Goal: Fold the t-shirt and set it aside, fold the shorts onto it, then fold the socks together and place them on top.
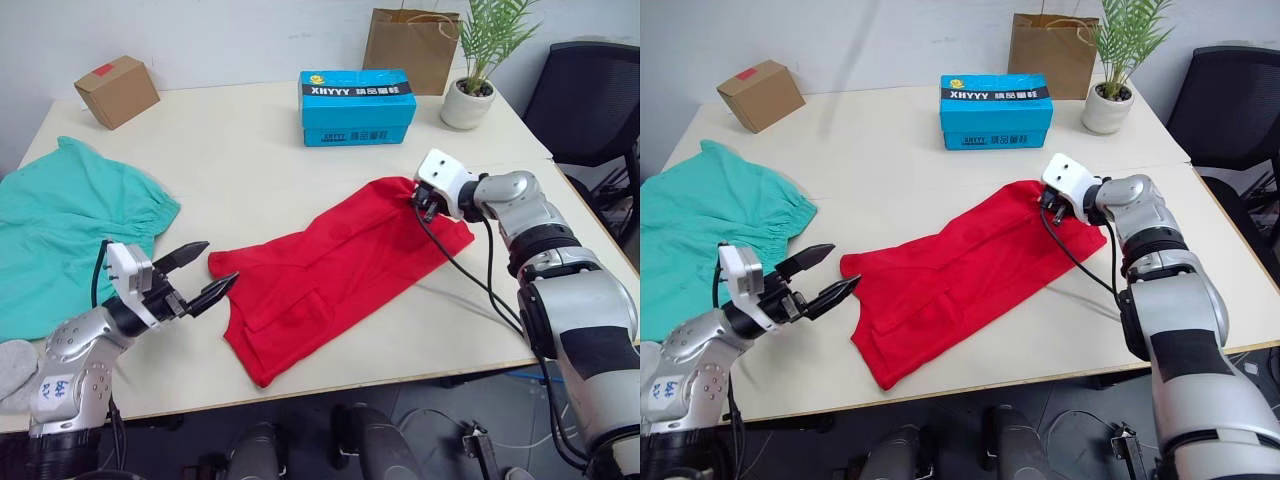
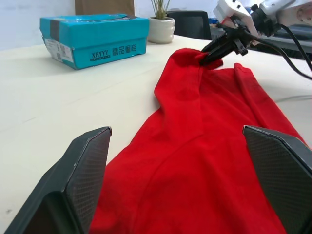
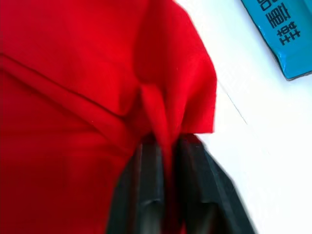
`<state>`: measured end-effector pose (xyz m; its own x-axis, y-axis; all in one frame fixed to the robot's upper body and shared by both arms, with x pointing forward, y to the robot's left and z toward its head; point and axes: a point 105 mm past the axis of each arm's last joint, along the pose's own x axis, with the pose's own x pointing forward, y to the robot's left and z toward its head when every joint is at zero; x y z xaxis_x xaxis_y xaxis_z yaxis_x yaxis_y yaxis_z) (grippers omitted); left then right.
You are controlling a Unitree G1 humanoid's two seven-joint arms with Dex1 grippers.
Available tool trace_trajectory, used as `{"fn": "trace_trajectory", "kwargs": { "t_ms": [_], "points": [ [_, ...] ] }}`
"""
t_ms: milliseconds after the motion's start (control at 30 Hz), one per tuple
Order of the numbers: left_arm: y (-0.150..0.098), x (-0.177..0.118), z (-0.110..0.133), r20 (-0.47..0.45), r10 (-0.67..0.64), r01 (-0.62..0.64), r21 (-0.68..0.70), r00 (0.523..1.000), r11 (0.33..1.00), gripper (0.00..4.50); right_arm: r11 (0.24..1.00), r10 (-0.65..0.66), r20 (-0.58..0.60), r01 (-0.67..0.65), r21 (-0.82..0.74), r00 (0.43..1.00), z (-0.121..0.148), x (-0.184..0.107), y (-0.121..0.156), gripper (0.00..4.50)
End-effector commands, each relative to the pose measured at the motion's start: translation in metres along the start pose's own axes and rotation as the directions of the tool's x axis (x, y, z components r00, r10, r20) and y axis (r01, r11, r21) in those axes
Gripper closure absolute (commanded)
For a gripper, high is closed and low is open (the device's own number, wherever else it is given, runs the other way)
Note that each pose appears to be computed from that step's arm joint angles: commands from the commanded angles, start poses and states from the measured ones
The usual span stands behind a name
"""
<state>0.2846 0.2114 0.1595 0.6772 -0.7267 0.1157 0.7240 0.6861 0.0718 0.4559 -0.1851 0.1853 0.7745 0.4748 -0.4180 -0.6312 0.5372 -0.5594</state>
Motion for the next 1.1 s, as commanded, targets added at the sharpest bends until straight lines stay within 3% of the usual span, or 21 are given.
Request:
{"fn": "trace_trajectory", "kwargs": {
  "t_ms": [33,267,367,433,533,633,767,900,1100],
  "points": [
    [0.002,0.008,0.009,0.005,-0.049,0.049,-0.001,0.999,0.999,0.0,0.999,-0.039,0.082,0.036,0.035,0.996,0.006,-0.021,-0.02,2.52],
    [0.021,0.034,0.008,-0.096,-0.119,0.127,0.081,0.988,0.989,0.0,0.98,-0.061,0.228,0.015,0.199,0.972,0.0,-0.07,-0.043,0.09],
    [0.028,0.056,0.0,-0.175,-0.171,0.192,0.108,0.97,0.975,0.0,0.916,-0.06,0.238,-0.041,0.399,0.969,-0.018,-0.096,-0.038,0.04],
    [0.039,0.071,-0.003,-0.211,-0.163,0.189,0.109,0.964,0.976,0.0,0.861,-0.005,0.24,-0.118,0.494,0.971,-0.024,-0.112,-0.011,0.04],
    [0.054,0.09,-0.006,-0.252,-0.135,0.166,0.11,0.958,0.98,0.0,0.806,-0.022,0.171,-0.084,0.585,0.985,-0.033,-0.119,0.021,0.04],
    [0.057,0.105,-0.019,-0.352,-0.168,0.212,0.091,0.921,0.973,0.0,0.705,-0.032,0.057,-0.018,0.709,0.998,-0.049,-0.115,0.05,0.04],
    [0.061,0.115,-0.027,-0.41,-0.173,0.228,0.089,0.896,0.97,0.0,0.608,-0.034,-0.057,0.066,0.791,0.998,-0.063,-0.111,0.066,0.04],
    [0.064,0.109,-0.038,-0.499,-0.196,0.239,0.022,0.844,0.971,0.0,0.451,-0.035,-0.057,0.067,0.89,0.998,-0.061,-0.094,0.072,0.04],
    [0.061,0.092,-0.058,-0.565,-0.25,0.213,-0.132,0.786,0.968,0.0,0.397,-0.007,-0.034,0.034,0.917,0.999,-0.053,-0.075,0.08,0.04]
  ]
}}
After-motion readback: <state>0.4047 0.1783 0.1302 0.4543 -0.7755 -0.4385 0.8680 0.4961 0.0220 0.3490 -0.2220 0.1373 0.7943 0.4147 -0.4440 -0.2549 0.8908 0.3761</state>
